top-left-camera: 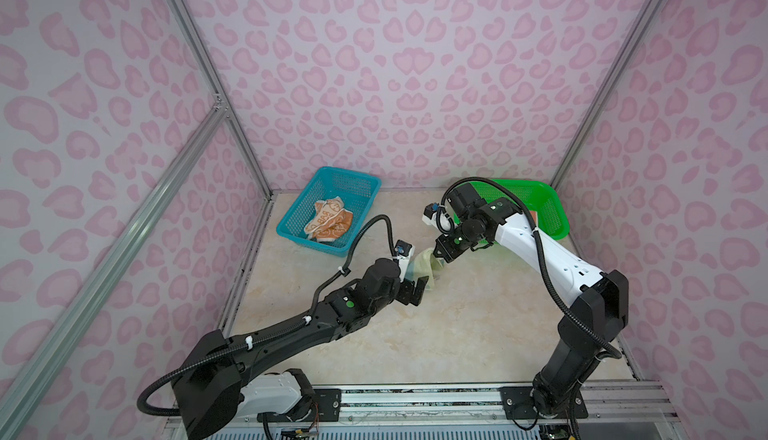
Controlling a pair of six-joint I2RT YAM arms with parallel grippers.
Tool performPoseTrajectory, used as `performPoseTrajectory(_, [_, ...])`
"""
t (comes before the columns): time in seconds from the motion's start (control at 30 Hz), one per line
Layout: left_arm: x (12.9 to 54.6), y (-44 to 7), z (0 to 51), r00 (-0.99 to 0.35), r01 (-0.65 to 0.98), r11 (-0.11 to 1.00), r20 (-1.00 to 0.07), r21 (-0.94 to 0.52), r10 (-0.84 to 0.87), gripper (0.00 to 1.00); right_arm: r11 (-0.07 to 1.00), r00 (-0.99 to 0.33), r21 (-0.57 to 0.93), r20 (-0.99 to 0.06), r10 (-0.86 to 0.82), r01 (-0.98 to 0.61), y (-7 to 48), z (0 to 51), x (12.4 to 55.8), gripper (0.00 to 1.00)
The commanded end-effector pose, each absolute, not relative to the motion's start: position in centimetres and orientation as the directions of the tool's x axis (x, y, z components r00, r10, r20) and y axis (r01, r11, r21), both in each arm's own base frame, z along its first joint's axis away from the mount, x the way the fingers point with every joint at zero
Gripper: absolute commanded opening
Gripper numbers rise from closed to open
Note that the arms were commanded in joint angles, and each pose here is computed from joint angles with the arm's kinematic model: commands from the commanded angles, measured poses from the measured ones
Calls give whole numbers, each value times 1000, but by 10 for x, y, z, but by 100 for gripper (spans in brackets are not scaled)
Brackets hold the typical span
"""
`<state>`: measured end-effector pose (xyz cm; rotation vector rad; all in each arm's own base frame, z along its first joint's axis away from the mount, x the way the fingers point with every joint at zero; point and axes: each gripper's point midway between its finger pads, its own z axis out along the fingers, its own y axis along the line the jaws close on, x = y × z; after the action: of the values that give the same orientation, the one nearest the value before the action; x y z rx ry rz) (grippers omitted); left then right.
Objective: Fold and stack the towels
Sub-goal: 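Pull the whale towel corner away with right gripper while left grasps near edge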
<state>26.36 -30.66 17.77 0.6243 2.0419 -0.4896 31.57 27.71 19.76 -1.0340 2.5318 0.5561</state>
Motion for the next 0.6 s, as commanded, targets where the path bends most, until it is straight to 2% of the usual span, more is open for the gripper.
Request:
performPoseTrajectory(0.0, [277, -316, 182, -414, 544, 838, -881, -39, 228, 98, 672, -688, 230, -460, -562, -703, 280, 195, 320, 0])
performPoseTrajectory(0.13, [284, -329, 176, -404, 505, 863, -876, 24, 261, 100, 671, -688, 235, -467, -556, -703, 282, 195, 321, 0])
performPoseTrajectory(0.27, [297, -331, 168, -409, 435, 897, -871, 75, 271, 86, 670, -689, 241, -467, -554, -702, 282, 194, 320, 0])
performPoseTrajectory(0.37, [305, -332, 163, -415, 404, 908, -863, 109, 289, 65, 668, -688, 241, -465, -557, -704, 281, 193, 319, 0])
performPoseTrajectory(0.43, [308, -332, 159, -424, 393, 911, -854, 126, 301, 45, 670, -690, 240, -462, -557, -702, 279, 192, 320, 0])
performPoseTrajectory(0.57, [308, -330, 154, -435, 391, 907, -836, 158, 334, 13, 680, -695, 233, -457, -555, -696, 273, 189, 322, 0])
